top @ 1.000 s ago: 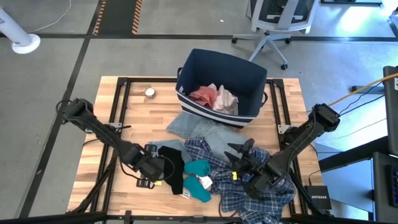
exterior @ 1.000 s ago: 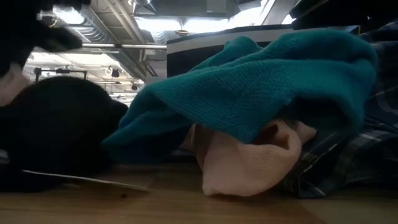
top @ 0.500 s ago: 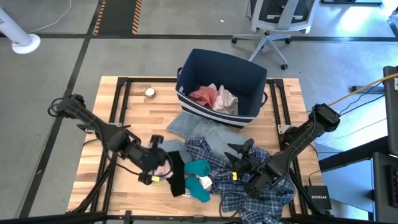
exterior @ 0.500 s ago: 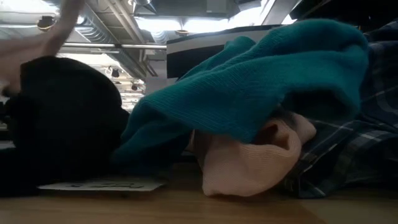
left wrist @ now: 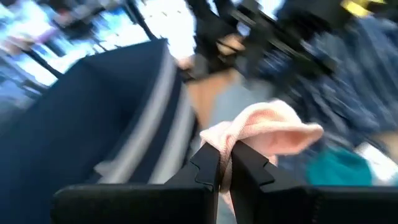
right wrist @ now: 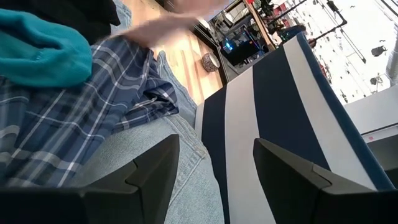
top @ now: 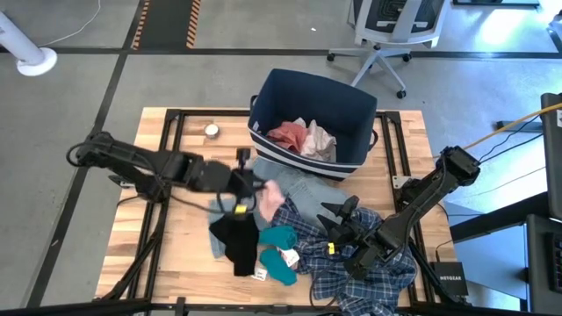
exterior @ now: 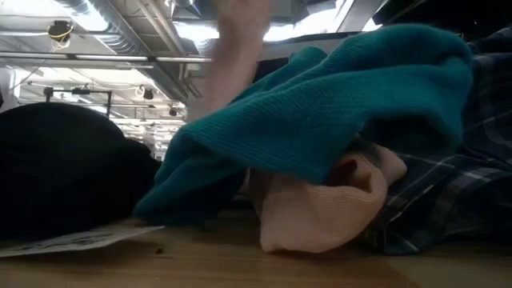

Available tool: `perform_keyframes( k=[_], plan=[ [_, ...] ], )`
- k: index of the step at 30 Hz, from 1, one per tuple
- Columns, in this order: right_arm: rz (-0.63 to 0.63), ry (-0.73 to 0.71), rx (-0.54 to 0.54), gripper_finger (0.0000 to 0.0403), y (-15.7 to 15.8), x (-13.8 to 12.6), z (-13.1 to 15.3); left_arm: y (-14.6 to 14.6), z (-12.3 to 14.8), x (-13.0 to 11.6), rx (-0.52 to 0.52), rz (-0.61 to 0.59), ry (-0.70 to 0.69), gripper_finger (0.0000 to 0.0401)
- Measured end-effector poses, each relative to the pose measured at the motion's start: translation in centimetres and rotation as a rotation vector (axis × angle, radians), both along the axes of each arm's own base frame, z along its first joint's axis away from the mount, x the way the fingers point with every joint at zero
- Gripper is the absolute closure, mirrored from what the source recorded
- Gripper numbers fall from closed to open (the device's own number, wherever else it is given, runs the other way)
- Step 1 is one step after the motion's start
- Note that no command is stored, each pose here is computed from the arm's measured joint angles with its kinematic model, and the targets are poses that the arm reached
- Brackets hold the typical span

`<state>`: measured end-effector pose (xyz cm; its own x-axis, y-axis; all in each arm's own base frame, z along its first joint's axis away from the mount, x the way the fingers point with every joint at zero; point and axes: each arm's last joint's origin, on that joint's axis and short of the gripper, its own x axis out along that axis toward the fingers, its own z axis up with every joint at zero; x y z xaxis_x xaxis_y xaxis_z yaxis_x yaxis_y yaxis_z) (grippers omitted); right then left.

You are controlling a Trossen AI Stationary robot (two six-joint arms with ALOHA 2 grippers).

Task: Sort clothes
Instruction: Put the left pink sock into the blue laundry organizer

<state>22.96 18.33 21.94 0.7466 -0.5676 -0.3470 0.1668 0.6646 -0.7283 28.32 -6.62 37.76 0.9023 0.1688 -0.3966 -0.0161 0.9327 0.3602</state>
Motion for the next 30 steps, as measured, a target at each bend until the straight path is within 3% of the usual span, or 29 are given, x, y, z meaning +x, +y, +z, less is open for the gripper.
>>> perform_keyframes(
  k=[11, 15, 19, 24, 30],
  plan=[
    [0.000, 0.001, 0.000, 0.0178, 0.0, 0.0, 0.0, 6.1, 4.2, 1.7, 0.140, 0.183, -0.398, 0.0384],
    [0.000, 0.000, -0.001, 0.0178, 0.0, 0.0, 0.0, 8.3, 6.4, 1.2, 0.273, 0.345, -0.566, 0.0384],
    [0.000, 0.000, -0.002, 0.0178, 0.0, 0.0, 0.0, 10.2, 7.8, 0.5, 0.320, 0.474, -0.686, 0.0384],
    [0.000, 0.001, -0.006, 0.0178, 0.0, 0.0, 0.0, 11.9, 7.9, 0.2, 0.284, 0.535, -0.721, 0.0384],
    [0.000, 0.000, -0.006, 0.0178, 0.0, 0.0, 0.0, 13.5, 5.4, 0.7, 0.142, 0.576, -0.539, 0.0384]
  ],
)
